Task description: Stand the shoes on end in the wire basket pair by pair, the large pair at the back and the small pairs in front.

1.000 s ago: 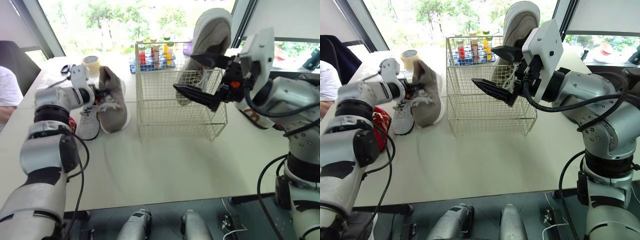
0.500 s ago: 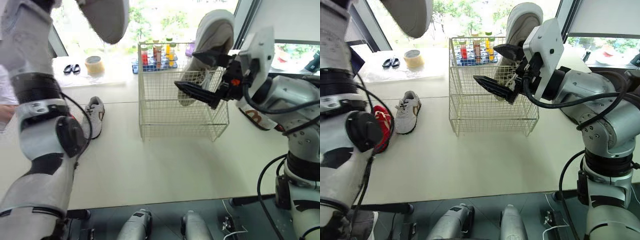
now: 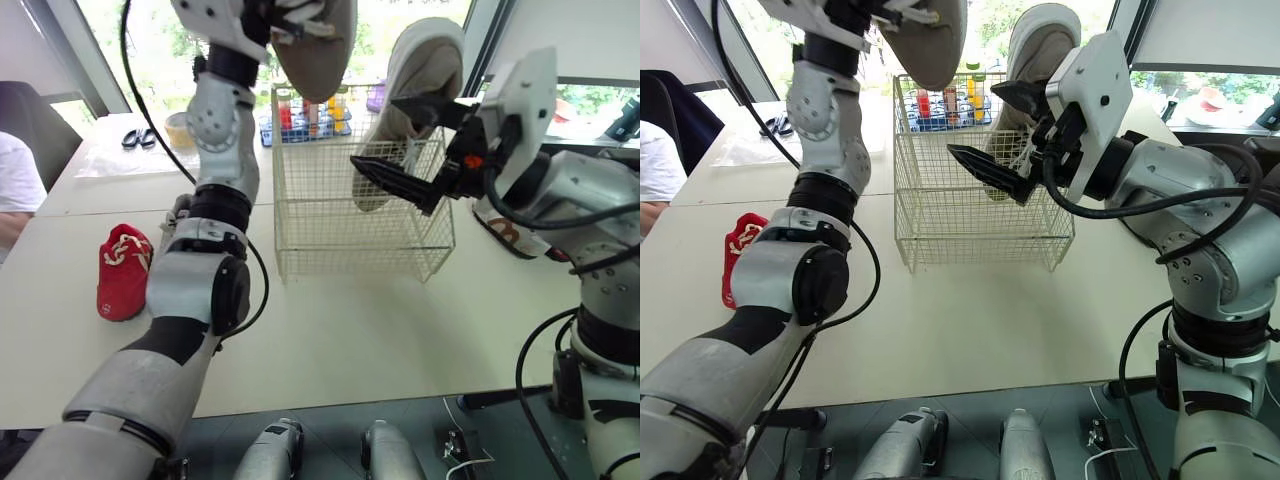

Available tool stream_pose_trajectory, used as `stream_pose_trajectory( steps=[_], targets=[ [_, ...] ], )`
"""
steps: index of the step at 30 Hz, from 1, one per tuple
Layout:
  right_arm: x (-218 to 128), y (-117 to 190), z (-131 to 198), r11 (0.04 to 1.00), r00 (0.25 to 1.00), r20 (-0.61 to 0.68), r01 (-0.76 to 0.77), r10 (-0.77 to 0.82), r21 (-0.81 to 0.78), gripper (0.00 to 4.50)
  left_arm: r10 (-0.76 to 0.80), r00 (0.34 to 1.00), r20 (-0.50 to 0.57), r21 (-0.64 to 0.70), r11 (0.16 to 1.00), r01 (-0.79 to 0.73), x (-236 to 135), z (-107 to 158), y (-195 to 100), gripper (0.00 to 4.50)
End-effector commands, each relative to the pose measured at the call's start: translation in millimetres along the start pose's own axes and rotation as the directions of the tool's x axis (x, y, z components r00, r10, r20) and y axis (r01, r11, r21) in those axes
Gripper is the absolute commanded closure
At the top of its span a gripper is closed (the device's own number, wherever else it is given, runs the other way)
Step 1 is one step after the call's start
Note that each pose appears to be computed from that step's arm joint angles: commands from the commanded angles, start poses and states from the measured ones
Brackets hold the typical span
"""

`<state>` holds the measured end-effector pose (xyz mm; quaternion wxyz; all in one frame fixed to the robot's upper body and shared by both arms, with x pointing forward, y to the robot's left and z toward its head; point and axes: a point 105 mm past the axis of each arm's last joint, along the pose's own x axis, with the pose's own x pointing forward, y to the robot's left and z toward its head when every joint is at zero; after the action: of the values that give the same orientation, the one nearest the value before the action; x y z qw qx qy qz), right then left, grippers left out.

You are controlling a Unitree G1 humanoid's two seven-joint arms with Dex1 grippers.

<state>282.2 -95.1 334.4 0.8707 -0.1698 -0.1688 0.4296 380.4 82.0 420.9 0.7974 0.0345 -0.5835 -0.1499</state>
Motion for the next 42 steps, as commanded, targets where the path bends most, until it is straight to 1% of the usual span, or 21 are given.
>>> stream_pose_trajectory(
  steps=[1, 4, 8, 10, 15, 19, 21, 22, 23, 24, 25, 26, 27, 28, 32, 35, 38, 39, 41, 42],
  targets=[
    [-7.5, 0.3, 13.6, 0.999, 0.999, 0.034, 0.034, -0.033, -0.042, 0.00, 0.007, 0.998, 0.065, 0.072, 0.997, -0.012, 0.3, 9.8, -6.9, 3.90],
    [-8.3, 0.2, 14.5, 0.998, 0.998, 0.031, 0.047, -0.046, -0.044, 0.00, 0.010, 1.000, 0.021, 0.086, 0.996, -0.012, -9.5, -2.1, -13.0, 3.90],
    [-9.5, 1.1, 14.6, 0.997, 0.998, 0.026, 0.061, -0.060, -0.046, 0.00, 0.002, 0.994, -0.106, 0.069, 0.998, 0.005, -41.1, -32.6, -27.0, 3.90],
    [-9.3, 2.1, 16.5, 0.997, 0.998, 0.027, 0.062, -0.061, -0.047, 0.00, -0.005, 0.989, -0.151, 0.077, 0.997, 0.017, -52.4, -42.2, -31.2, 3.90],
    [-11.5, 1.4, 17.8, 0.997, 0.998, 0.018, 0.068, -0.067, -0.049, 0.00, -0.012, 0.974, -0.226, 0.070, 0.997, 0.028, -65.0, -56.4, -37.6, 3.90],
    [-12.7, 0.8, 17.0, 0.996, 0.997, 0.015, 0.073, -0.072, -0.044, 0.00, -0.043, 0.958, -0.282, 0.004, 0.999, 0.046, -71.7, -66.1, -43.8, 3.90],
    [-12.9, 1.5, 16.1, 0.996, 0.997, 0.013, 0.072, -0.072, -0.042, 0.00, -0.021, 0.948, -0.319, -0.033, 0.999, 0.011, -77.3, -72.5, -38.9, 3.90],
    [-12.7, 1.7, 15.7, 0.997, 0.997, 0.013, 0.072, -0.071, -0.042, 0.00, -0.019, 0.945, -0.328, -0.049, 0.999, 0.003, -79.9, -74.1, -37.5, 2.88],
    [-12.6, 1.8, 15.4, 0.997, 0.997, 0.012, 0.072, -0.071, -0.042, 0.00, -0.021, 0.943, -0.332, -0.061, 0.998, 0.001, -81.5, -74.9, -36.8, 2.52],
    [-12.5, 2.1, 14.9, 0.997, 0.998, 0.011, 0.070, -0.070, -0.044, 0.00, -0.027, 0.942, -0.333, -0.071, 0.998, 0.004, -84.2, -75.4, -37.0, 1.96],
    [-12.3, 2.2, 14.6, 0.997, 0.998, 0.010, 0.068, -0.068, -0.045, 0.00, -0.037, 0.940, -0.339, -0.090, 0.996, 0.007, -87.2, -76.6, -37.9, 1.50],
    [-12.1, 2.7, 14.1, 0.997, 0.998, 0.008, 0.066, -0.066, -0.046, 0.00, -0.047, 0.941, -0.336, -0.107, 0.994, 0.011, -92.2, -76.2, -36.9, 0.92],
    [-12.0, 2.9, 13.8, 0.997, 0.998, 0.008, 0.065, -0.064, -0.047, 0.00, -0.054, 0.942, -0.333, -0.120, 0.993, 0.015, -95.6, -75.7, -36.1, 0.42],
    [-12.2, 3.3, 13.7, 0.997, 0.998, 0.008, 0.063, -0.063, -0.047, 0.00, -0.057, 0.945, -0.321, -0.138, 0.990, 0.013, -100.0, -73.0, -32.1, 0.03],
    [-14.1, 2.6, 13.1, 0.997, 0.998, 0.005, 0.066, -0.066, -0.046, 0.00, -0.111, 0.949, -0.295, -0.192, 0.980, 0.055, -112.5, -58.6, -20.0, 0.03],
    [-15.6, 0.8, 11.7, 0.997, 0.998, 0.001, 0.069, -0.069, -0.045, 0.00, -0.134, 0.932, -0.337, -0.262, 0.964, 0.044, -120.3, -50.2, -5.8, 0.03],
    [-15.9, -0.8, 9.5, 0.997, 0.998, -0.003, 0.067, -0.067, -0.036, 0.00, -0.268, 0.873, -0.408, -0.391, 0.915, 0.099, -132.5, -39.4, -2.9, 0.03],
    [-15.9, -1.7, 8.8, 0.997, 0.998, -0.005, 0.067, -0.067, -0.034, 0.00, -0.336, 0.840, -0.425, -0.450, 0.884, 0.126, -139.0, -34.4, -4.8, 0.03],
    [-16.7, -3.0, 8.0, 0.997, 0.998, -0.006, 0.068, -0.068, -0.032, 0.00, -0.409, 0.799, -0.440, -0.515, 0.844, 0.148, -145.9, -26.9, -8.8, 0.03],
    [-19.8, -7.1, 5.5, 0.996, 0.996, -0.019, 0.085, -0.086, -0.034, 0.00, -0.427, 0.787, -0.444, -0.553, 0.822, 0.133, -145.5, -19.7, -3.1, 0.03]
  ],
)
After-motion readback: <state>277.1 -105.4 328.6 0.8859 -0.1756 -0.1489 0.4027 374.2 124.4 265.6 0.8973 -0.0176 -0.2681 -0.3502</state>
